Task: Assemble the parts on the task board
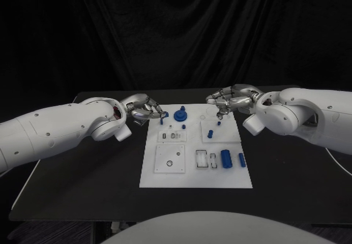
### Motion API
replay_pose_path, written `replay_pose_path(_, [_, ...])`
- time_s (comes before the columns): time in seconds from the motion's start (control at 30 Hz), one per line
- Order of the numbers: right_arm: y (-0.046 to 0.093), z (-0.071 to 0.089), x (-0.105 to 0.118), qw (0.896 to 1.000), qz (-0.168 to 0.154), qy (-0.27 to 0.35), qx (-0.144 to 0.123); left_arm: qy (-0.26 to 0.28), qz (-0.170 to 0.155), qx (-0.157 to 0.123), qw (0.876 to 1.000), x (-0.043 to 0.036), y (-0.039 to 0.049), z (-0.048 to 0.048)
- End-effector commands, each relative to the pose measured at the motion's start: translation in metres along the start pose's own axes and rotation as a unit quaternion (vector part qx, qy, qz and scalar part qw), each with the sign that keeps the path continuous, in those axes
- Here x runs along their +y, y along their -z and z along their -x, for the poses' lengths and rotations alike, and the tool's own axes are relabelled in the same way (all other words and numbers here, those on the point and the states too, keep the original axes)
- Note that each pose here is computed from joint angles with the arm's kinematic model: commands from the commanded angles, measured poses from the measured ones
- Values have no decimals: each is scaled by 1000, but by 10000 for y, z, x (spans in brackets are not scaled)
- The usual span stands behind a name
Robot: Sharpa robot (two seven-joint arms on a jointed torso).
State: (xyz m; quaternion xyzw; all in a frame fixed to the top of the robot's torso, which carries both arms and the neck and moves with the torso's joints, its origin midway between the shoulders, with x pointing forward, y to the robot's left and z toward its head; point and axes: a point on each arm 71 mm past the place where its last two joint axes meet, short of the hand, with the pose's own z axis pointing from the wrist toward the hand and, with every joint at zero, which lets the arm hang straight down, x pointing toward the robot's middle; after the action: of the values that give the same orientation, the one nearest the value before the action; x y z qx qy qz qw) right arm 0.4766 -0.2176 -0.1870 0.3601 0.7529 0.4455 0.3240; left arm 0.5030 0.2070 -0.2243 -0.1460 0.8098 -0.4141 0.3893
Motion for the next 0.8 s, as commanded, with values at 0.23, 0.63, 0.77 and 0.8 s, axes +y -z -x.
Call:
replay_pose_path(0.23, [12,-52,-11,1000,-19,11,20,-31,59,59,996,23,-27,-84])
replay_pose_path(0.63, [46,-59,-40,999,-29,10,30,-53,100,103,988,-56,-235,-219])
replay_pose_path(0.77, [50,-64,-44,999,-31,10,32,-57,110,110,986,-74,-272,-250])
replay_pose_path(0.8, [51,-65,-45,999,-31,10,32,-58,113,112,986,-76,-279,-257])
